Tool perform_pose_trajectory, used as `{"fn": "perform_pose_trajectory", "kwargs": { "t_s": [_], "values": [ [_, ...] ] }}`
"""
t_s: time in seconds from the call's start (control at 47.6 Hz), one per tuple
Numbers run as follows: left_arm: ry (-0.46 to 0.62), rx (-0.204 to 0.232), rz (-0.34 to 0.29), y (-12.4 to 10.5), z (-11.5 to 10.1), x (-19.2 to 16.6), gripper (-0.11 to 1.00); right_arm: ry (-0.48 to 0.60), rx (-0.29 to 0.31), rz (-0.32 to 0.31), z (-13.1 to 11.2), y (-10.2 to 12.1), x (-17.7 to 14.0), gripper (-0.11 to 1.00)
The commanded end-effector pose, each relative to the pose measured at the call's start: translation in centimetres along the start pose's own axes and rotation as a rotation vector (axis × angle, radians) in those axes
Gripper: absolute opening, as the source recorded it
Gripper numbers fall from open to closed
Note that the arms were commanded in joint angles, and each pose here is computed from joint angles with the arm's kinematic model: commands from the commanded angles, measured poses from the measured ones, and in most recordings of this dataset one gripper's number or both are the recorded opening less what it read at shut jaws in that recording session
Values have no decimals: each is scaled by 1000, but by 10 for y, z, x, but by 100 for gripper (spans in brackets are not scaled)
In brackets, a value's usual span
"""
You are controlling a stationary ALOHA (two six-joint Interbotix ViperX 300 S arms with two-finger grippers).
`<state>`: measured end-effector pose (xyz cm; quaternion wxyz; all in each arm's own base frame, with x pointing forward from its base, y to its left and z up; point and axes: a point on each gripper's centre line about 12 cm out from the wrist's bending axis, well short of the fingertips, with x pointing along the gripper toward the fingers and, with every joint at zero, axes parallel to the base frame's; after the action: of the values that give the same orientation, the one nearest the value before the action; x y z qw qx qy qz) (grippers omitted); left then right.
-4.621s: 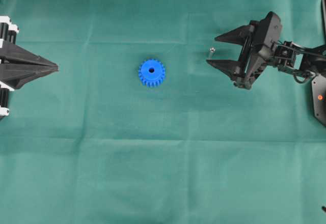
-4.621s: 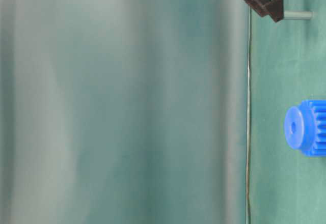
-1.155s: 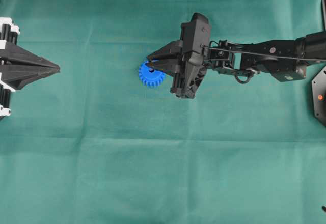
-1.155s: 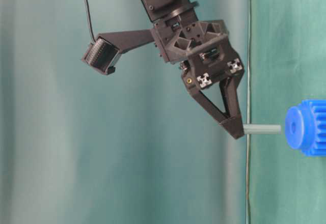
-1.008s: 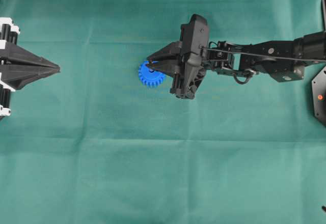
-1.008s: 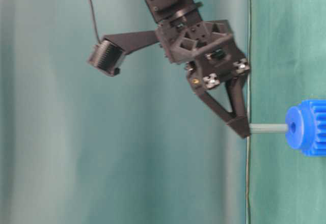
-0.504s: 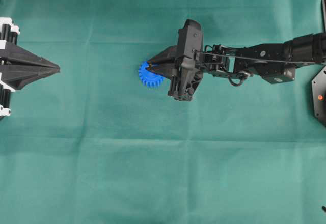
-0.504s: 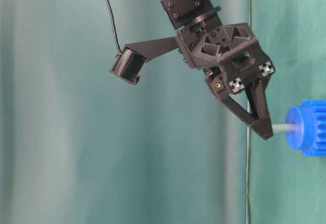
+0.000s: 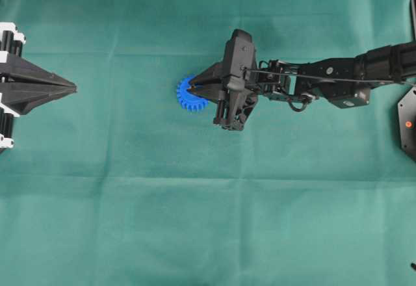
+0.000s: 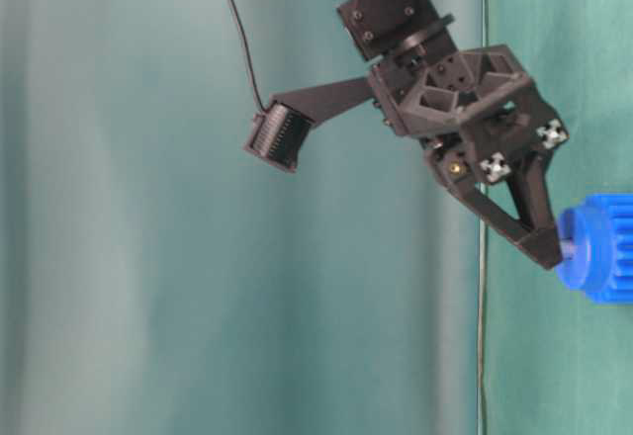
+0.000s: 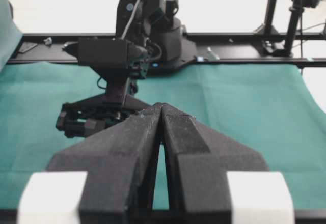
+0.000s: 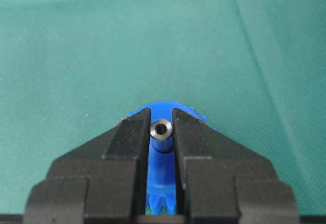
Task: Insert the shaft placed at a random location into the center hole of the small gear at another random location.
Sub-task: 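Lower the shaft into the gear's center hole with the right gripper, then open the right gripper to release the inserted shaft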
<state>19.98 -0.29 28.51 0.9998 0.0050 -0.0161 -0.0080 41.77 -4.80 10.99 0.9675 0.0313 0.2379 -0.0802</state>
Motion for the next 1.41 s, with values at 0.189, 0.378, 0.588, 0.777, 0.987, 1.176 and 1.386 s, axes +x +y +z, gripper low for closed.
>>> {"fn": "perform_pose_trajectory", "kwargs": {
  "t_s": [0.189,0.378,0.588,0.777,0.987,1.176,1.386],
  "values": [
    [-17,2,1,0,7,3,0,-37,1,2,10,2,5,13],
    [-17,2,1,0,7,3,0,-35,3,2,10,2,5,13],
    [-11,3,1,0,6,3,0,-24,3,3,7,2,4,13],
    [-6,2,1,0,5,3,0,-24,13,0,7,1,4,14],
    [-6,3,1,0,5,3,0,-15,19,3,11,2,0,63],
    [-6,2,1,0,5,3,0,-35,17,5,21,3,-7,81],
    [-6,3,1,0,5,3,0,-71,14,10,37,3,-22,79]
  ]
}}
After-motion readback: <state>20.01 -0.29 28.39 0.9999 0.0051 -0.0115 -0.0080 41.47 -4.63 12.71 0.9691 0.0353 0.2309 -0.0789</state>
